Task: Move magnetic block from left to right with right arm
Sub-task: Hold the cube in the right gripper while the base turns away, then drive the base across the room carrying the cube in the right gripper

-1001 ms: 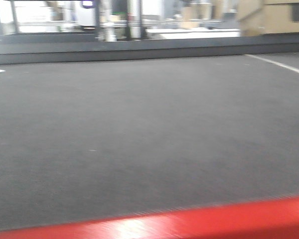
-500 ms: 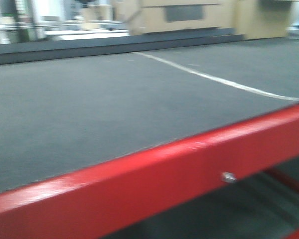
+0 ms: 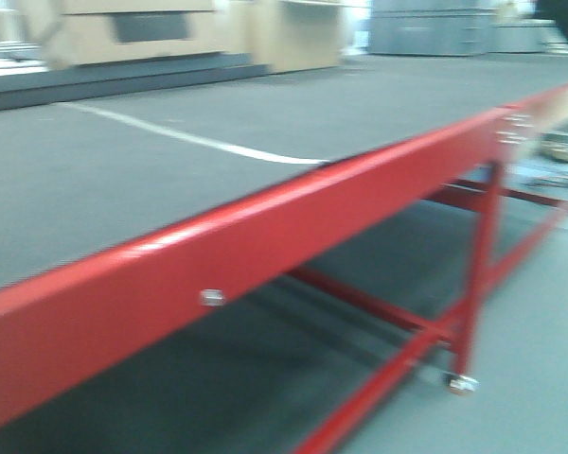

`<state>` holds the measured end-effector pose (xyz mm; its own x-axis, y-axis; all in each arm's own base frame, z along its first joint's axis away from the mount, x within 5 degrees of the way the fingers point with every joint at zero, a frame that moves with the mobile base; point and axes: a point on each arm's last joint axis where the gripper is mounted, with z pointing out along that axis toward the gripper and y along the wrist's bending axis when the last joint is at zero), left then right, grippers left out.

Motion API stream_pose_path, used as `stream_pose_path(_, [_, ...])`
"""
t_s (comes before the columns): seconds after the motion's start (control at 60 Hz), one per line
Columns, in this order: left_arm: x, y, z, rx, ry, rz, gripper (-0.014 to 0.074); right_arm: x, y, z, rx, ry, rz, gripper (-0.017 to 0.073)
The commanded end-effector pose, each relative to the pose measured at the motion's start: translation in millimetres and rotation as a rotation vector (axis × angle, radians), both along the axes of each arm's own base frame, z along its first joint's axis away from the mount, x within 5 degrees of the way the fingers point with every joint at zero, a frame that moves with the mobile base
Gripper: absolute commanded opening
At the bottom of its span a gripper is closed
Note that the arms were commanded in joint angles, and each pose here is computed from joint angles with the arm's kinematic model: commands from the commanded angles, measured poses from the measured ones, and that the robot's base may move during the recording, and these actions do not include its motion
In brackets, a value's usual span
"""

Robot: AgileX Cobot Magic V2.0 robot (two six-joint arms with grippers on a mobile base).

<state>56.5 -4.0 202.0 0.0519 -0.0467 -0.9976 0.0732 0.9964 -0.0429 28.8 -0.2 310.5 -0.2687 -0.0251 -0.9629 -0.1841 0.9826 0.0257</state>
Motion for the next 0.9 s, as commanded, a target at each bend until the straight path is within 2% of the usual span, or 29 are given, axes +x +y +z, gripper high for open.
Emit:
stream_pose_path(0.0, [-1.5,-0.3,5.8,-0.011,-0.094,-0.007,-0.0116,1.0,0.3,15.7,0.003,-0.105,0.004,0.0161])
stream_pose_path(0.884, [-1.5,-0.3,5.8,-0.011,-0.094,-0.007,-0.0116,1.0,0.3,15.7,0.003,-0.105,0.004,0.0161])
